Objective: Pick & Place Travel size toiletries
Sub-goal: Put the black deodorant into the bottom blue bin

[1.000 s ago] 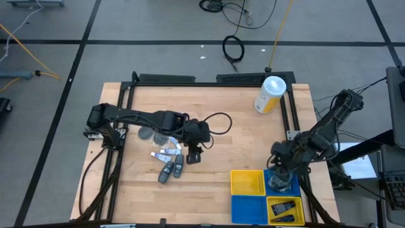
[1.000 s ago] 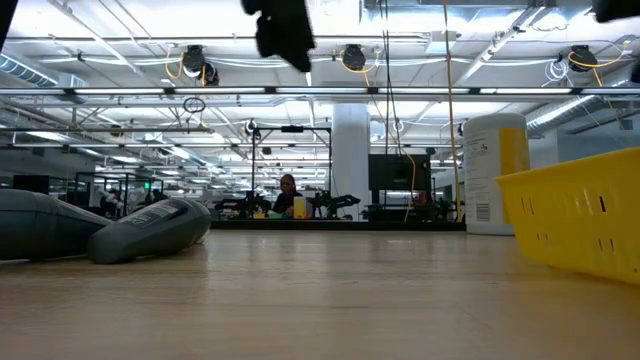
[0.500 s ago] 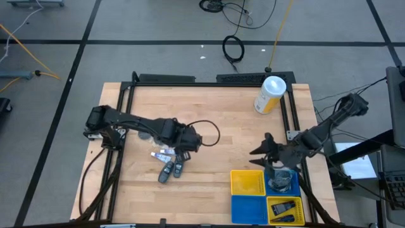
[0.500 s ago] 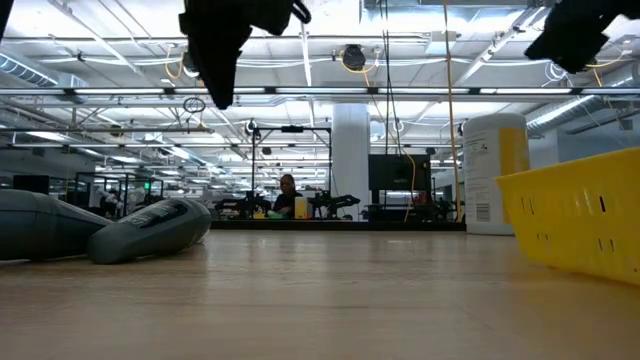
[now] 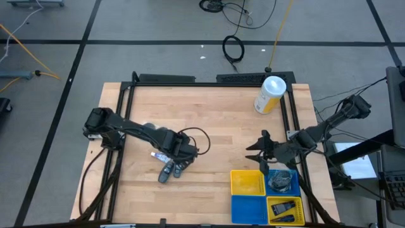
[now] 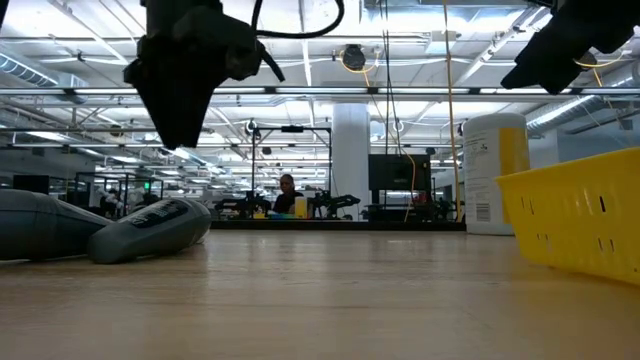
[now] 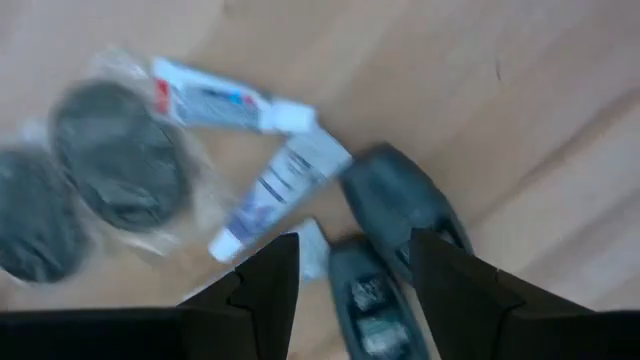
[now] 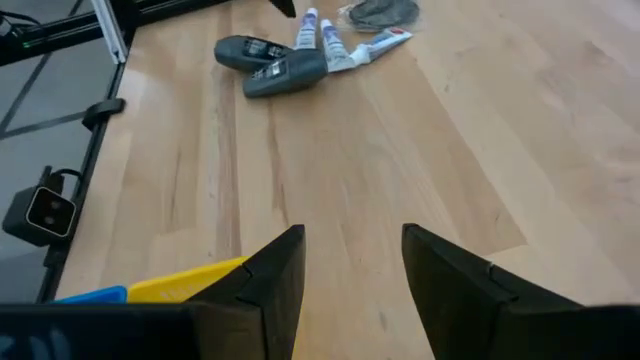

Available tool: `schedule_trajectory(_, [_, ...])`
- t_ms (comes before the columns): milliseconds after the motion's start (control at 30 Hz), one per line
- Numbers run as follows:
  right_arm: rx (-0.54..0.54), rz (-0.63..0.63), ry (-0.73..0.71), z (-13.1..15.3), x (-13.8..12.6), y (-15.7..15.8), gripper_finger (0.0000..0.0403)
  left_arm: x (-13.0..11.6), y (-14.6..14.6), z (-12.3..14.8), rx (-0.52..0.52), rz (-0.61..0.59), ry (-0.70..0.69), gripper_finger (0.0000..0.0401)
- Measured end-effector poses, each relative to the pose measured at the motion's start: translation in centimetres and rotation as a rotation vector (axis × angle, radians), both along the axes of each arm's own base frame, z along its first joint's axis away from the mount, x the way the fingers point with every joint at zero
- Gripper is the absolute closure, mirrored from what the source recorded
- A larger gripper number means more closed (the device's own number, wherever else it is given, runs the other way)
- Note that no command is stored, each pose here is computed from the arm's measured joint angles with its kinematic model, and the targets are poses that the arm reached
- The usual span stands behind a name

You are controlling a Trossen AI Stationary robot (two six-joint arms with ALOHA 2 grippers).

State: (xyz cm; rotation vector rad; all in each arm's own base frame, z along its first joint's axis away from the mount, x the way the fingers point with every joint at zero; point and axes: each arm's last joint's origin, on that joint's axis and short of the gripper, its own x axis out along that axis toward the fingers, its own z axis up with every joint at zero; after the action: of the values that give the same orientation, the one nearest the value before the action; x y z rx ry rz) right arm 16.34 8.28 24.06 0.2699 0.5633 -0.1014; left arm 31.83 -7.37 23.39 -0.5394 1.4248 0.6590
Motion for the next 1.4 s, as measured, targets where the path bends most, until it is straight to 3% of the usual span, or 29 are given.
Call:
schedule_trajectory(267, [-0.025,0.019,-0.022,0.2,0.2,0.0,0.0243,0.1,-0.5,-1.6,-0.026,0.064,-0.05,0.0161])
schedule_trajectory(567, [-0.026,0.019,-0.021,0.2,0.1,0.0,0.0243,-1.2,-0.5,-4.4,-0.054,0.241,0.0,0.0085])
schedule_trajectory(700, [-0.026,0.018,-0.021,0.2,0.1,0.0,0.0243,-0.7,-1.2,-5.1,-0.122,0.214,-0.075,0.007])
schedule_trajectory(900, [-0.026,0.018,-0.021,0.2,0.1,0.0,0.0243,-0.2,-1.8,-5.7,-0.137,0.196,-0.164,0.0075])
schedule_trajectory(1267, [-0.029,0.02,-0.021,0.2,0.1,0.0,0.0243,0.3,-1.8,-9.2,-0.092,0.267,-0.109,0.0102])
schedule_trajectory(1400, [-0.03,0.019,-0.021,0.2,0.1,0.0,0.0243,0.4,-1.8,-10.1,-0.088,0.279,-0.07,0.0131])
